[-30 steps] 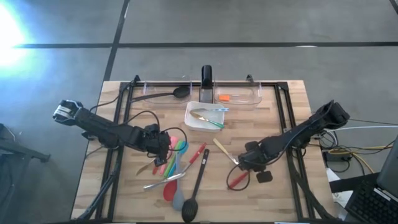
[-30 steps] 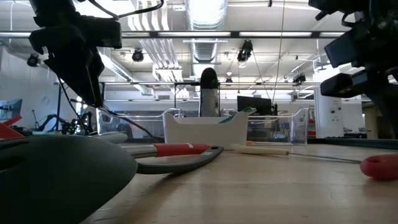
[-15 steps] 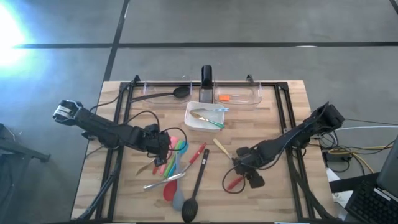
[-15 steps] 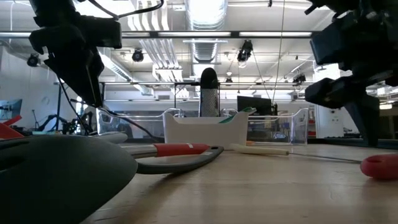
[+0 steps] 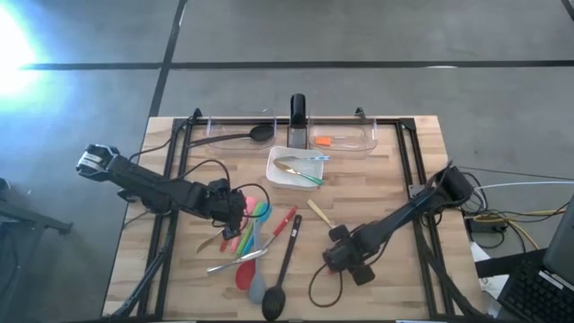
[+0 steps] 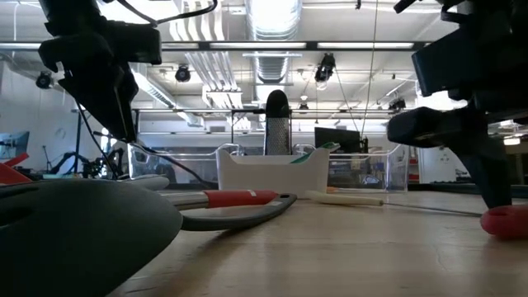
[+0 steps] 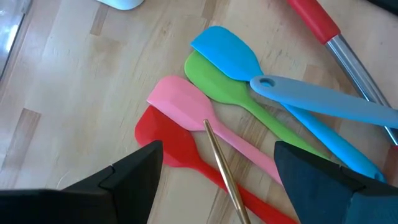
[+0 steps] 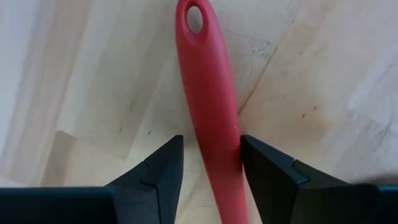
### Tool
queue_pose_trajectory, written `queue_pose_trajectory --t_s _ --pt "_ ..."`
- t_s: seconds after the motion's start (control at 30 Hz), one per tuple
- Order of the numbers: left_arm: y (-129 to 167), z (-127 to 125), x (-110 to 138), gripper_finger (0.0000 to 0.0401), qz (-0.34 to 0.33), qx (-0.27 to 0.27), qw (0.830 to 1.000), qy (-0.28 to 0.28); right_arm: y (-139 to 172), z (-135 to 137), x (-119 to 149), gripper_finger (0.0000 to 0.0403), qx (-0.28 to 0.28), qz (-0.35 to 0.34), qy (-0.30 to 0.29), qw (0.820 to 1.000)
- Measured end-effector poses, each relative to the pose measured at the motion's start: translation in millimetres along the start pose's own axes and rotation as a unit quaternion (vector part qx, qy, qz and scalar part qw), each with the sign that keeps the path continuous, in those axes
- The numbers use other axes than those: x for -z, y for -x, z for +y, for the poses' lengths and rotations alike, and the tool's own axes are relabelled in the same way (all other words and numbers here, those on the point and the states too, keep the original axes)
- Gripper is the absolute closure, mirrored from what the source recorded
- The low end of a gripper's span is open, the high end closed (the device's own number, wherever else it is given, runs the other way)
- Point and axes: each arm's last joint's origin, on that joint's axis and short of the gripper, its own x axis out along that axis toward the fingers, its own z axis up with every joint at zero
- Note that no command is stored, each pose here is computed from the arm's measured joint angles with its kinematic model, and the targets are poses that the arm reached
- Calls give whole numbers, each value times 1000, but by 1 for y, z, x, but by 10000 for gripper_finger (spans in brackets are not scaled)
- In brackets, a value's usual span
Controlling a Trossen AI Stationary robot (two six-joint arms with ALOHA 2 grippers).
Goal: Pick & Place Kitchen Items
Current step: Put the red slotted spoon into the left transparent bin
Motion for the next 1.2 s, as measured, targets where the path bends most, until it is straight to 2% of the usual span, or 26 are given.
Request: queue_pose_trajectory --t_s 0.1,0.3,0.47,0.77,1.0,1.2 --pt "0 0 0 91 0 0 1000 0 -3 -1 -5 263 34 30 -3 999" --pt "0 0 0 91 0 0 1000 0 4 0 -14 330 44 36 9 998" --pt "0 0 0 91 0 0 1000 -1 23 2 -17 332 40 15 -4 999" --pt "0 0 0 91 5 7 1000 -1 102 7 -6 332 38 -73 -45 996" --pt "0 -2 -2 91 -6 16 1000 9 157 2 16 332 113 -174 -68 976" --pt "1 -8 -18 91 -82 50 995 16 185 -11 30 332 193 -225 -76 952"
